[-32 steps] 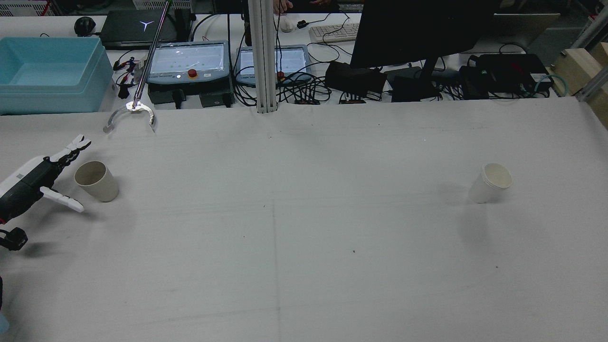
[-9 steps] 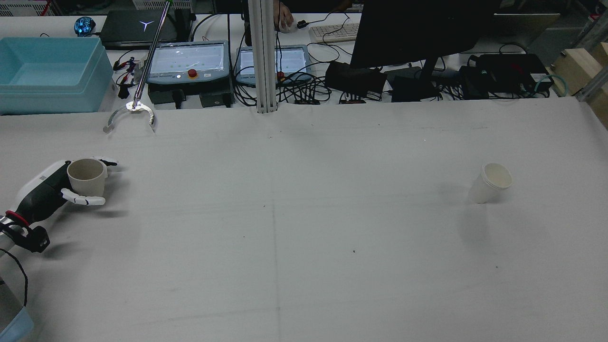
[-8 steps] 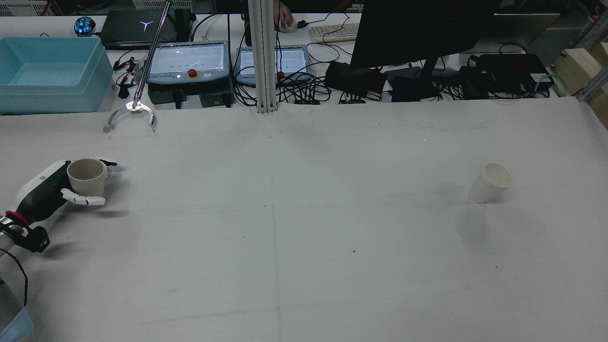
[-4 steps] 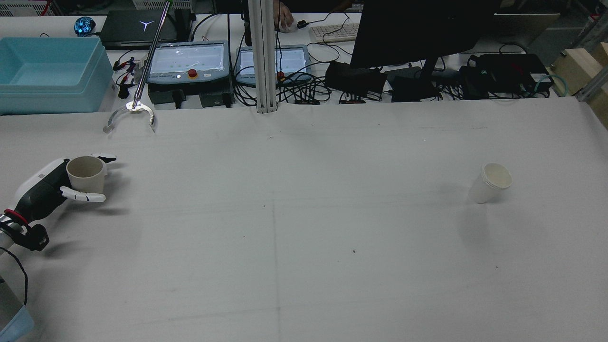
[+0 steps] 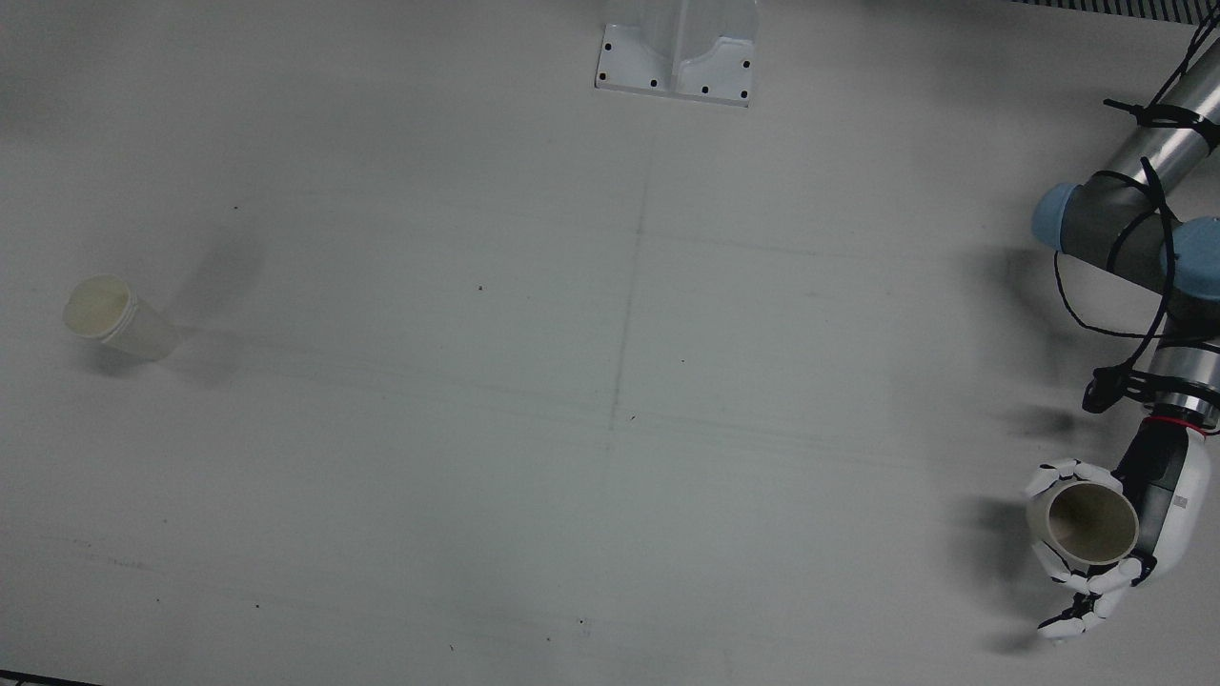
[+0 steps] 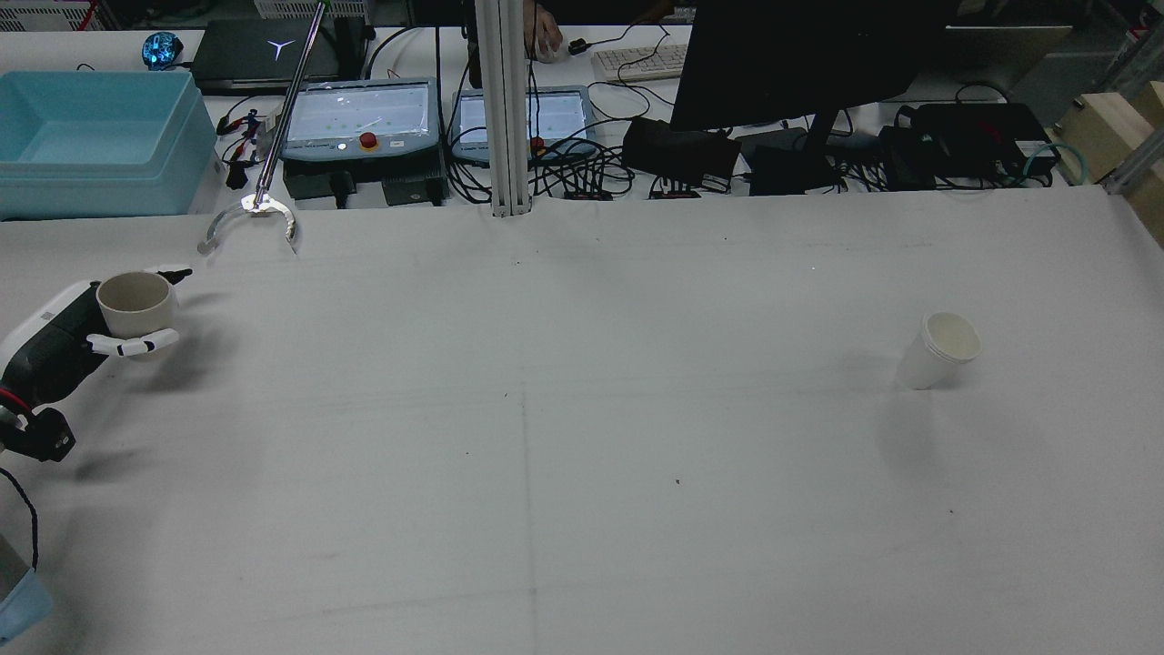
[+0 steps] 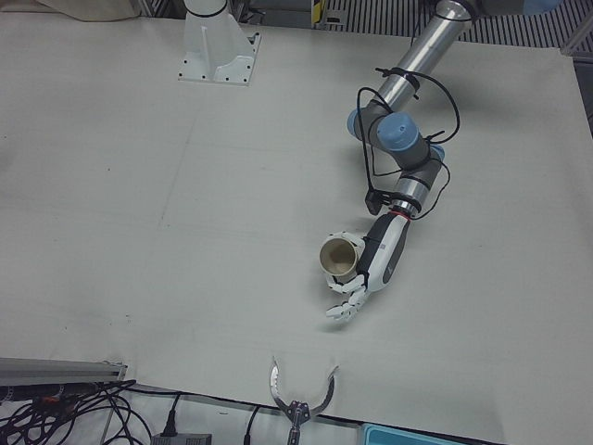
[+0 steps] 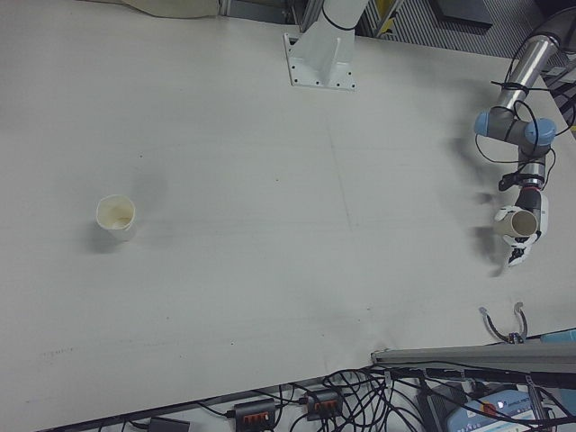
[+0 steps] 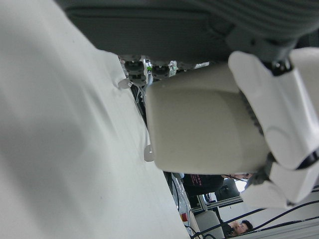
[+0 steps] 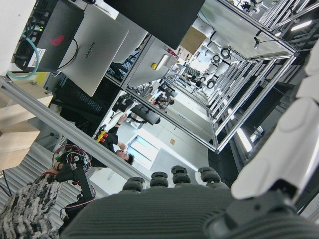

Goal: Pour water

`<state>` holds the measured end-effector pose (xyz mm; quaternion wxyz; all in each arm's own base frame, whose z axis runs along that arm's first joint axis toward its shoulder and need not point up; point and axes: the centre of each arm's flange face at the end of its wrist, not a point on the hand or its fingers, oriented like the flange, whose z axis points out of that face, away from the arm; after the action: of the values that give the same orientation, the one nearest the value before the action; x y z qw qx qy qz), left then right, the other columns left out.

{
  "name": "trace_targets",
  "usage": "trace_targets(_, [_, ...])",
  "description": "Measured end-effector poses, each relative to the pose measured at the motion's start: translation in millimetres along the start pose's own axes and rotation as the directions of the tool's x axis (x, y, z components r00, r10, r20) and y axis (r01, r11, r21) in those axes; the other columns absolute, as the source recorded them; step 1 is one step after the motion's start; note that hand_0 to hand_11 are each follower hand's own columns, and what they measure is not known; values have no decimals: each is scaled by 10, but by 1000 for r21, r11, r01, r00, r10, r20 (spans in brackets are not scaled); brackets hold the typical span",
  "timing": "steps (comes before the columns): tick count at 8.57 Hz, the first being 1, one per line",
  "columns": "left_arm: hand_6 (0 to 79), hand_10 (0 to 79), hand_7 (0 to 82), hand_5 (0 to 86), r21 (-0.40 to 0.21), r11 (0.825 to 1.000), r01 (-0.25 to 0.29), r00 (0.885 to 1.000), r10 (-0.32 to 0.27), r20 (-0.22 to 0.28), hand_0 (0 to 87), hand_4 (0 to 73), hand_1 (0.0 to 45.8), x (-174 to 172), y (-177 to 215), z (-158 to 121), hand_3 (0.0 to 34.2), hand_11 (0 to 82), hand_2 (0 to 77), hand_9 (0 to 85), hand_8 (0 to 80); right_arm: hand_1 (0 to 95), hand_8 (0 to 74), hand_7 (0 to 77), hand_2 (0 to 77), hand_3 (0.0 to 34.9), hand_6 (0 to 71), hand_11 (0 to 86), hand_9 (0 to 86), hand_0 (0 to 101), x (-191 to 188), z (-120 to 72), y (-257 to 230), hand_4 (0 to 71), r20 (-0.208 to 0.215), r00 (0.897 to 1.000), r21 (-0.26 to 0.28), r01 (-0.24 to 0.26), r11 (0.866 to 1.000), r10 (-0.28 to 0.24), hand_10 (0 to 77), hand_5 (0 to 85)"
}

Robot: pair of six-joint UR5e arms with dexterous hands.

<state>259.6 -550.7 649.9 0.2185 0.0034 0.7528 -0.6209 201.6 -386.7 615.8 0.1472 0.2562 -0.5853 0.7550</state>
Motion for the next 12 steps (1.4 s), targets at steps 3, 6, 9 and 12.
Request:
trace_targets(3, [109,76,224,502,-2,994,105,990,-105,-95,445,398,98,196,-19,53,0,109,344,153,87,82,16,76,109,0,38,27,49,402,109,260,381,65,-25,1000,-76,10,997,-12,11,5])
trace_targets(6, [125,76,235,502,-13,974,226,958,-224,-179,445,404,93,259,42,129,0,120,425,153,87,82,16,76,109,0,38,27,49,404,137,499,695,65,-27,1000,-134,8,991,-12,11,5])
trace_targets(9, [136,87,235,502,-24,966,258,947,-258,-193,452,404,93,306,121,130,0,131,425,180,104,93,16,76,142,0,11,60,49,414,147,679,1006,44,-12,999,-188,-38,982,37,33,5])
trace_targets(12, [147,87,245,502,-60,961,270,938,-276,-209,451,404,114,496,360,172,0,131,387,180,104,93,38,65,153,0,22,109,87,404,1049,1048,789,44,-55,989,-196,-144,970,136,65,5])
